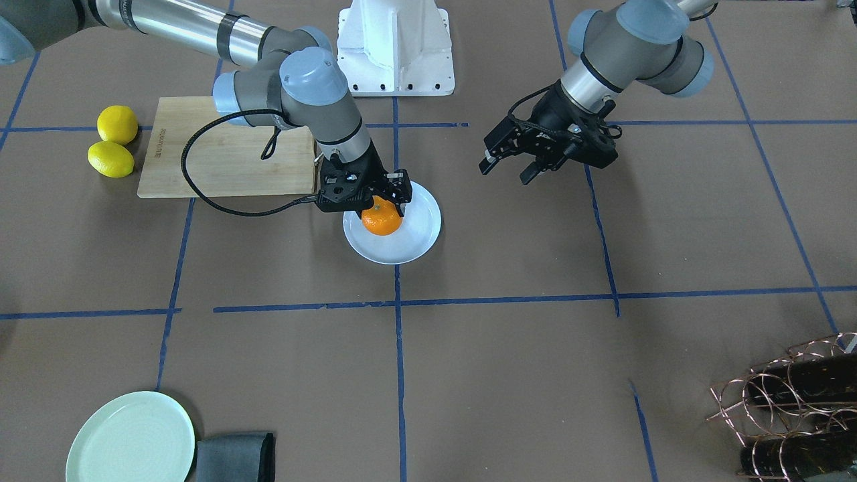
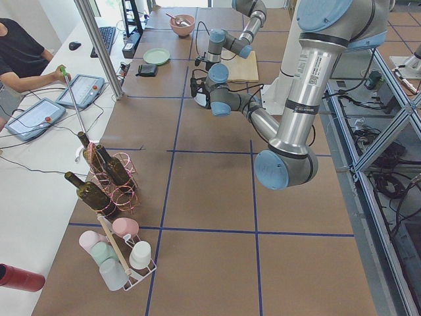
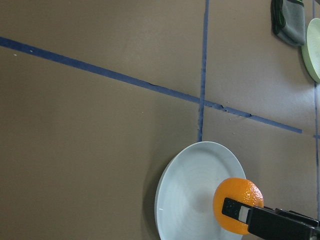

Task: Pick orange to plate
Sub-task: 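Open the right gripper to release the orange and withdraw both arms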

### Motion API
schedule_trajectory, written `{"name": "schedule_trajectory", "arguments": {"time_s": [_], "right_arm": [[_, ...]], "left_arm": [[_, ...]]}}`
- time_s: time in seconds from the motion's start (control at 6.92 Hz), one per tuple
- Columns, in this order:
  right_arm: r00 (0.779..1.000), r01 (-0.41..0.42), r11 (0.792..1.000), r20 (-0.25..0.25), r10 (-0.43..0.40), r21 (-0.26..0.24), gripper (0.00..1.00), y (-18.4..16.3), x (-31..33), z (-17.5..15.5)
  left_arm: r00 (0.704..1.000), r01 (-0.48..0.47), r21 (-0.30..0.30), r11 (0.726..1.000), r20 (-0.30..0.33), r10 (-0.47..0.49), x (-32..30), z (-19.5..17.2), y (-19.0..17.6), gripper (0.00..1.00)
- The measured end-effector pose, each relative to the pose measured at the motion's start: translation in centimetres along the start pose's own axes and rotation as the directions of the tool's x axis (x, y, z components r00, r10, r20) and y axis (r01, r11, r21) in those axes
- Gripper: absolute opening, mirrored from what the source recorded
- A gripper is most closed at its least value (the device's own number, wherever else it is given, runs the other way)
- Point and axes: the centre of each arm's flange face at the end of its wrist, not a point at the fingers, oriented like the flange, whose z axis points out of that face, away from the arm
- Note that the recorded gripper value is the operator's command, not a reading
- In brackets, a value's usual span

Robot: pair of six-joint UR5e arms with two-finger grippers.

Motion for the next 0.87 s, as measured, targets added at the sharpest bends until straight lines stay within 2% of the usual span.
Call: {"name": "schedule_trajectory", "arguments": {"time_s": [0.29,0.43,0.58,0.72,0.87], "right_arm": [[1.0,0.006,1.0,0.024,-0.006,-0.001,1.0,0.0,-0.4,-0.7],[0.999,0.005,1.0,0.047,-0.005,-0.01,1.0,-0.5,0.0,-2.6],[0.998,-0.01,0.999,0.065,0.012,-0.034,1.0,-2.1,2.0,-5.9],[0.996,-0.037,0.997,0.073,0.041,-0.066,1.0,-5.2,5.4,-10.3],[0.996,-0.043,0.995,0.079,0.051,-0.092,1.0,-9.5,10.0,-14.9]], "left_arm": [[1.0,-0.002,0.013,1.0,0.011,0.002,-1.5,-0.5,-0.6,0.99],[1.0,-0.002,0.016,1.0,0.022,0.001,-2.2,-0.5,-0.8,0.99],[0.999,-0.024,0.02,0.999,0.042,0.024,-3.3,-0.6,-1.1,0.99],[0.993,-0.094,0.023,0.995,0.076,0.092,-5.3,-1.1,-1.6,0.99],[0.974,-0.189,0.016,0.982,0.127,0.185,-8.3,-2.2,-2.7,0.99]]}}
